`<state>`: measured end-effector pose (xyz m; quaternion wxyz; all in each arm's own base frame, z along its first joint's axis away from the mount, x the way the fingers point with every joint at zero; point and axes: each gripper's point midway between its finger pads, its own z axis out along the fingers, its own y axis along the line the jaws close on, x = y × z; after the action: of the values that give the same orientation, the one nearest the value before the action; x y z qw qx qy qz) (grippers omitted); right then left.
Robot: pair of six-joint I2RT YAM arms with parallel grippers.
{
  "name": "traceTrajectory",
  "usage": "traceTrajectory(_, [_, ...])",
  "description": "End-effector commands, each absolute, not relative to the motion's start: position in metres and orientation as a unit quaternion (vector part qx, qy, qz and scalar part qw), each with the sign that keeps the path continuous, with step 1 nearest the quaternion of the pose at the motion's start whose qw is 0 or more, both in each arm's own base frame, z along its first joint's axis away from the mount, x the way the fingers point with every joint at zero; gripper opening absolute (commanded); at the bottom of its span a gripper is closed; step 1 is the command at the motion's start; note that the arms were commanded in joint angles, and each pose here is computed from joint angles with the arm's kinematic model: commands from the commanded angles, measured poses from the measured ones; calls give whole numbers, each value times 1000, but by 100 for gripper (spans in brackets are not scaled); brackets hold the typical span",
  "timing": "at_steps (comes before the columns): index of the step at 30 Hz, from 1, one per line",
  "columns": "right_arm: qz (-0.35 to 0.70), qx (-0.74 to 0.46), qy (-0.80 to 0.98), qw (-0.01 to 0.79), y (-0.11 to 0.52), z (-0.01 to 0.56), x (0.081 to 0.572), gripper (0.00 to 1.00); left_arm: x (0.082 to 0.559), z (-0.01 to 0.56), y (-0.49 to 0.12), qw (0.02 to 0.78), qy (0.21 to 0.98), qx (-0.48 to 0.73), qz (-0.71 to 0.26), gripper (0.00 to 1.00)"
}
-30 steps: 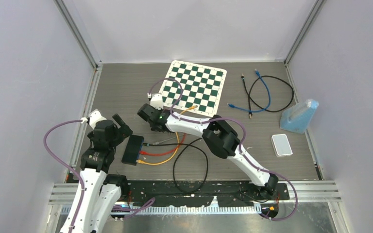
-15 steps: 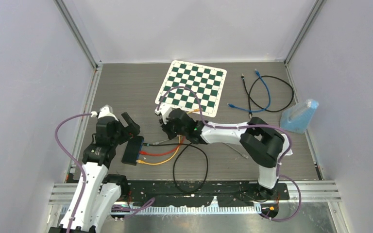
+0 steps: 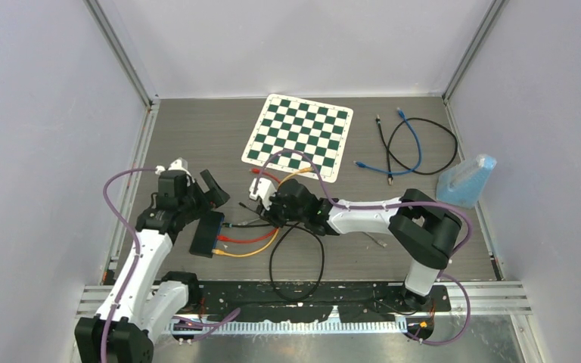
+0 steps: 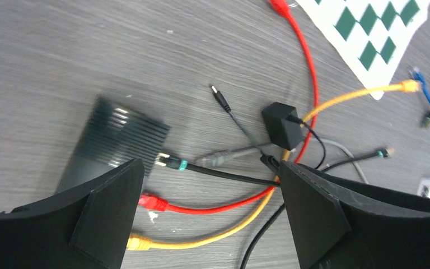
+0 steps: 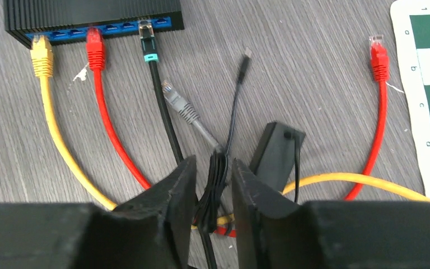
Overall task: Insert the plug into the switch port
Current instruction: Pick up the connector from the center of the board.
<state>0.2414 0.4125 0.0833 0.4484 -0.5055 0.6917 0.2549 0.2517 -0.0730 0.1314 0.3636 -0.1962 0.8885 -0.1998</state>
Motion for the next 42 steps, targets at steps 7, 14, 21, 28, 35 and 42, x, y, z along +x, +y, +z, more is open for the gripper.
traceTrajectory(7, [266,-374,787,412,446,120,271,42,244,134,20,361,847,-389,-38,98])
traceTrajectory(14, [237,-388,799,394,467,98,290,41,232,126,39,370,811,-450,-52,97])
traceTrajectory(21, [233,-410,803,364,491,72,299,37,229,130,42,383,812,-437,-53,96])
traceTrajectory(28, [219,-419,803,365,501,54,308,35,230,122,37,369,817,-438,-65,96])
traceTrajectory(35, [185,-432,801,372,503,40,312,31,231,117,35,363,822,-434,-71,96])
traceTrajectory(42, [197,-448,785,379,512,38,304,27,238,112,25,355,825,-428,-101,96])
